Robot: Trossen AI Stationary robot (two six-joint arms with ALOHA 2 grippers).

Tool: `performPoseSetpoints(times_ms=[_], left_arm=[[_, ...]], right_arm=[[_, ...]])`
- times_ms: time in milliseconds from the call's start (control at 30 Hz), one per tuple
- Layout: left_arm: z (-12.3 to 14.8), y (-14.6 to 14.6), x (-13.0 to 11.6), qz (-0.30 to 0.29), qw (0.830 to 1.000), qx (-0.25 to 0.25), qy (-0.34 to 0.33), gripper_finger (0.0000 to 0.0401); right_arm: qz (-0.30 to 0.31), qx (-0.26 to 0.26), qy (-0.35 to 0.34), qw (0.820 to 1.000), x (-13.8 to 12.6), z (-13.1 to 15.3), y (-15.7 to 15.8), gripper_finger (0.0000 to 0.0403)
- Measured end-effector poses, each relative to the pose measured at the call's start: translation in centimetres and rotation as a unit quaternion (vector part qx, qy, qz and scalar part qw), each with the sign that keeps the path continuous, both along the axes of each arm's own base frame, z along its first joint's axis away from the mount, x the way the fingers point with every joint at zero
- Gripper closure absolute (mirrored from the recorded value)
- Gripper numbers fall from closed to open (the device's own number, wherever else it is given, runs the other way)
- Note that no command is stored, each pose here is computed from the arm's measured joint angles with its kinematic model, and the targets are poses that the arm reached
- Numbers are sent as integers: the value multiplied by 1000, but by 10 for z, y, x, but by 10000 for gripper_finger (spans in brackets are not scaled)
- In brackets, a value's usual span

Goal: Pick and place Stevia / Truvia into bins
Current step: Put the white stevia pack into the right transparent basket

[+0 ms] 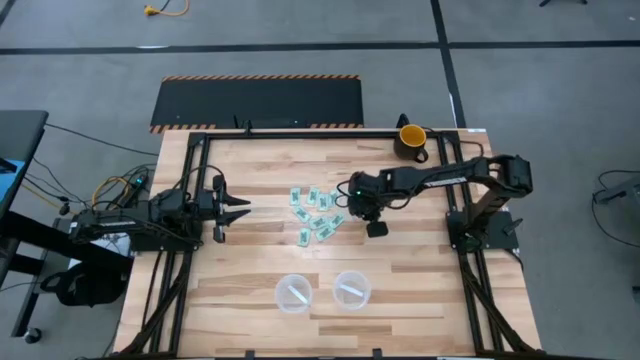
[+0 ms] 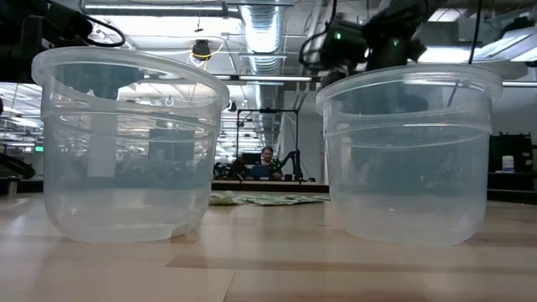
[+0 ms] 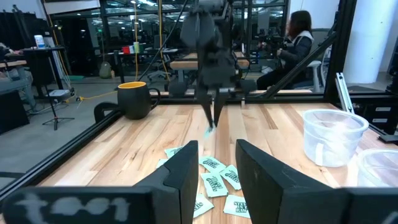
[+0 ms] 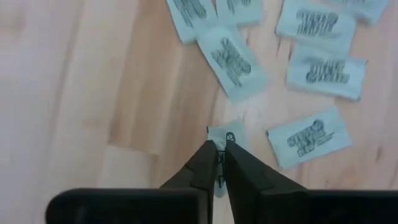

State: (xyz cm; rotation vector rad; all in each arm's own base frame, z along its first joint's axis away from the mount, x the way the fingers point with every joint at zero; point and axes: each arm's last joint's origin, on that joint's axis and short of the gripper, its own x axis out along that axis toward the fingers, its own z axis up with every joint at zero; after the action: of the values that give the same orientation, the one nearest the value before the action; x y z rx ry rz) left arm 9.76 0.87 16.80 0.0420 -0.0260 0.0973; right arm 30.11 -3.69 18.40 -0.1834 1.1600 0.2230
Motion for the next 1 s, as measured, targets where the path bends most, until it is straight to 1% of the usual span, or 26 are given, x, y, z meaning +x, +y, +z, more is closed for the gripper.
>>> performPoseSetpoints(times_ms=[100, 233, 333, 467, 600, 700, 800, 1000], left_arm=[[0, 0, 0, 0, 1000, 0, 0, 303], [0, 0, 0, 0, 1000, 0, 0, 304], [0, 0, 0, 0, 1000, 0, 0, 304], [0, 0, 0, 0, 1000, 0, 0, 304], [0, 0, 0, 0, 1000, 0, 0, 304], [0, 0, 0, 0, 1000, 0, 0, 304], [0, 0, 0, 0, 1000, 0, 0, 304], [0, 0, 0, 0, 1000, 0, 0, 304]], right_arm=[[3, 4, -11, 1000, 0, 17, 7, 387], [29, 9, -30, 999, -2, 36, 22, 383], [46, 35, -53, 997, -2, 51, 35, 377], [82, 90, -75, 990, -4, 65, 54, 377], [122, 152, -84, 977, -5, 70, 73, 384], [146, 180, -91, 969, -3, 70, 87, 386], [164, 184, -93, 965, -3, 69, 98, 382], [187, 195, -127, 954, -1, 75, 116, 376]])
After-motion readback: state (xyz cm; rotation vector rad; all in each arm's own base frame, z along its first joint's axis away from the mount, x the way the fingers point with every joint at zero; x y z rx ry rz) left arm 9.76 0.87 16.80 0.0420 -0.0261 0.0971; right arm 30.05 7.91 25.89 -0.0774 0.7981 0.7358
